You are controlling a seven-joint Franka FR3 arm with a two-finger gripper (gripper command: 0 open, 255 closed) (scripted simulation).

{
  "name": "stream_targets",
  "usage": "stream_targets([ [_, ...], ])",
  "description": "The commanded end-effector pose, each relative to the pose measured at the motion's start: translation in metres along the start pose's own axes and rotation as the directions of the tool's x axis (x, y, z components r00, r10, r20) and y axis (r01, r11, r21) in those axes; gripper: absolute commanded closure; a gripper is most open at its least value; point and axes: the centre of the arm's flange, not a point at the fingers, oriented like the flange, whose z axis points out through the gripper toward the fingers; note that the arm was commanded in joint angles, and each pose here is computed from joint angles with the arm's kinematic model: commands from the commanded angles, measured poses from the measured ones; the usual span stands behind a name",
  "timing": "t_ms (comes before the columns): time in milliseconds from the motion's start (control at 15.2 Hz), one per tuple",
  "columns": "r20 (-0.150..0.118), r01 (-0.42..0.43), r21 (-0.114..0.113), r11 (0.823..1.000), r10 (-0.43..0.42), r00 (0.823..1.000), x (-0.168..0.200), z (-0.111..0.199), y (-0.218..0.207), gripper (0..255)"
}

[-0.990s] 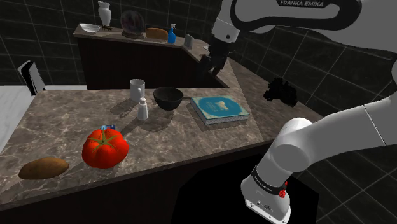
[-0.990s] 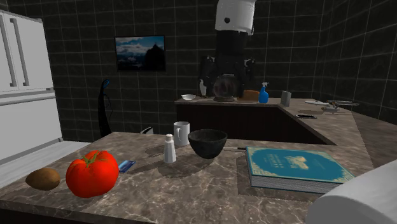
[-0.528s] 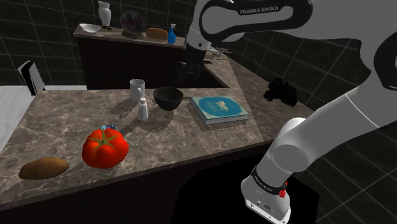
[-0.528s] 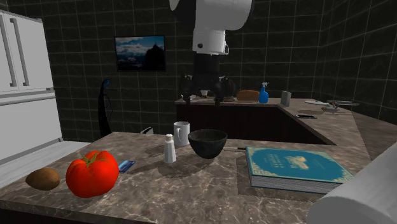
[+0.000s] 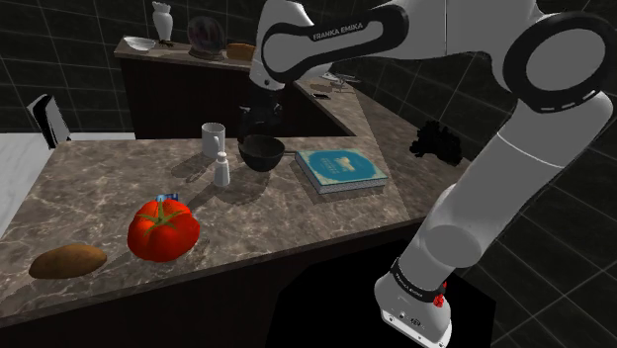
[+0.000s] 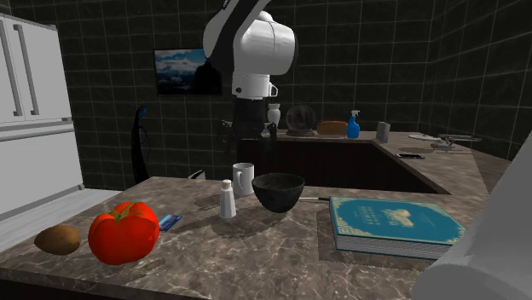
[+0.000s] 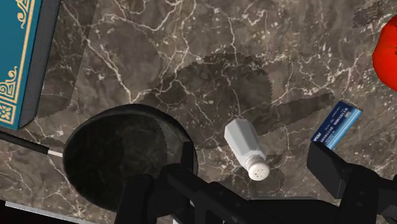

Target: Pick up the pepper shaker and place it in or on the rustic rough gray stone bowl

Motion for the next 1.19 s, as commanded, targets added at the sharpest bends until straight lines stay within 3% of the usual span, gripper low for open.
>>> stream_targets([
  [0, 0.0, -0.006, 0.001, 1.0, 0.006, 1.0, 0.017, 0.018, -0.007, 0],
  [396, 0.003, -0.022, 0.003, 1.0, 0.022, 1.0, 0.074, 0.066, -0.036, 0],
  [924, 0.003, -0.023, 0.003, 1.0, 0.023, 1.0, 0.075, 0.107, -0.037, 0],
  [1122, 0.003, -0.023, 0.003, 1.0, 0.023, 1.0, 0.075, 0.107, -0.037, 0],
])
